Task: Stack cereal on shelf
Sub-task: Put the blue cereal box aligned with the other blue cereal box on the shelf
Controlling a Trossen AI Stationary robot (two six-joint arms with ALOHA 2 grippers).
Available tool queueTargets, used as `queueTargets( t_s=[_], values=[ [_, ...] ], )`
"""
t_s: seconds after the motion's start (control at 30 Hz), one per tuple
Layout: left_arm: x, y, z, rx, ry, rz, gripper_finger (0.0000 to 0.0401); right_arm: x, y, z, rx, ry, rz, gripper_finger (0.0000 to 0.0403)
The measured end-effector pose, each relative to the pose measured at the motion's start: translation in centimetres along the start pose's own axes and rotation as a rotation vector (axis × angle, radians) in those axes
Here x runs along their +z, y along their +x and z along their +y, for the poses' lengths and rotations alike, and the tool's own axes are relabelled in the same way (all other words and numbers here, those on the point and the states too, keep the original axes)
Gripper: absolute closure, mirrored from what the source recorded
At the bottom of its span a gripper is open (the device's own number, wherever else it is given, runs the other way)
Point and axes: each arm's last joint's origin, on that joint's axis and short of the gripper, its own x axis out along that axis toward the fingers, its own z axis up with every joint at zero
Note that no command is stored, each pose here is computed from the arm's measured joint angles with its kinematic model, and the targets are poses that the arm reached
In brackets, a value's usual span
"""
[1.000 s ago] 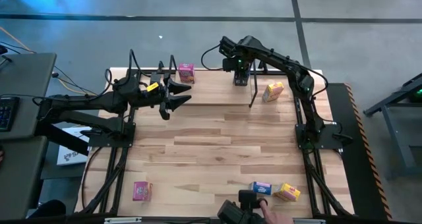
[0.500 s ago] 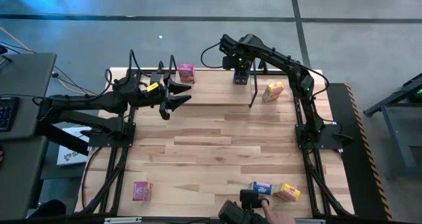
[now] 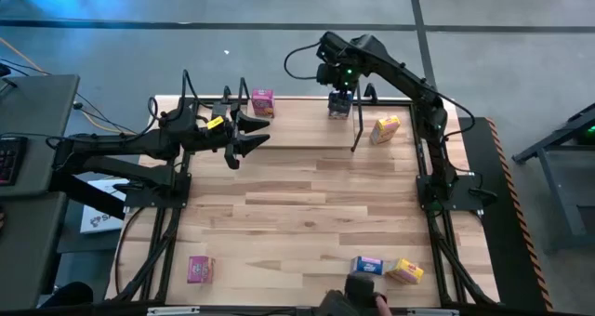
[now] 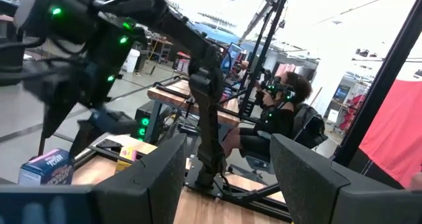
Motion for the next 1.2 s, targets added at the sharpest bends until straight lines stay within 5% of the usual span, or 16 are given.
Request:
queueTargets(
  t_s=[0.27, 0.63, 0.93, 1.2],
  values=[
    [-0.1, 0.0, 0.0, 0.004, 0.05, 0.013, 0.0192, -1.1, -4.8, 2.2, 0.309, 0.147, -0.206, 0.0151],
    [-0.3, 0.0, 0.1, 0.009, 0.085, 0.032, 0.0192, -3.7, -12.0, 10.4, 0.366, 0.068, -0.298, 0.0151],
    [-0.3, 0.0, 0.1, 0.01, 0.096, 0.029, 0.0192, -9.0, -10.9, 17.8, 0.397, 0.14, -0.282, 0.0151],
    [-0.2, 0.0, 0.2, 0.014, 0.096, 0.027, 0.0192, -13.8, -11.6, 19.5, 0.457, 0.249, -0.425, 0.0151]
  ],
)
